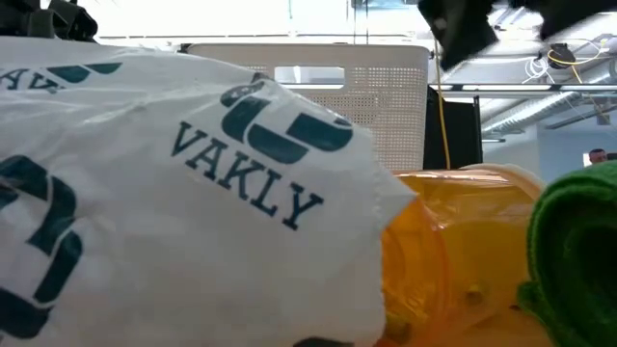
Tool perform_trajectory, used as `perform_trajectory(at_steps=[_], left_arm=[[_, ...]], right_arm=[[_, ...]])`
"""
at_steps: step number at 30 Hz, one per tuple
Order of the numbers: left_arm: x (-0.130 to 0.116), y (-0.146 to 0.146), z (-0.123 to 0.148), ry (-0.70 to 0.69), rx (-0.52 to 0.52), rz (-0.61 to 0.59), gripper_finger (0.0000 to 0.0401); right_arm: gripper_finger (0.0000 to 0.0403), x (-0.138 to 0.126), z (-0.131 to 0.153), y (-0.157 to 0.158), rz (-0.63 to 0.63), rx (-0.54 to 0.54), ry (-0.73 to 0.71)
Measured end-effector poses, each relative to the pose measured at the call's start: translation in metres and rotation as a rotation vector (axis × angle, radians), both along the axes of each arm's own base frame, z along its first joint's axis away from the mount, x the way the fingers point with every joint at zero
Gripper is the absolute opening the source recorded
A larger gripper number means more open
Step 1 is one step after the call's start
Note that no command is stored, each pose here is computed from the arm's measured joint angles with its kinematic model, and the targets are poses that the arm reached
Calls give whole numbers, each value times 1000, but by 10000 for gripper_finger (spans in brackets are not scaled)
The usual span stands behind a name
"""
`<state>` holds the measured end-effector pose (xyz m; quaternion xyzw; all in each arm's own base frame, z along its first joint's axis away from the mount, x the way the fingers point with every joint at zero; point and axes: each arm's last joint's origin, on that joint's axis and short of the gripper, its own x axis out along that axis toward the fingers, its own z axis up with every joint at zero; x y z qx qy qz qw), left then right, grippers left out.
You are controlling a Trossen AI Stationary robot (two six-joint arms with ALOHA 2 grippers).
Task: Pick & place medical supplies in basket/bin
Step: Put the black bandage into the white container
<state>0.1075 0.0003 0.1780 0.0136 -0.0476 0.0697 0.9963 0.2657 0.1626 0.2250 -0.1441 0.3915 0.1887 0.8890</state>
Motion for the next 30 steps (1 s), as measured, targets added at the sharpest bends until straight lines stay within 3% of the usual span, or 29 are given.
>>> perform_trajectory(at_steps=[6, 22, 26, 30], left_arm=[[0, 0, 0, -1, 0, 0, 37], [0, 0, 0, 0, 0, 0, 37], [0, 0, 0, 1, 1, 0, 37], [0, 0, 0, 2, 4, 0, 37]], right_arm=[[279, 3, -41, 22, 18, -91, 100], [274, 13, -92, 39, 30, -71, 196], [229, 12, -88, 38, 30, -76, 194], [147, 12, -76, 31, 18, -69, 182]])
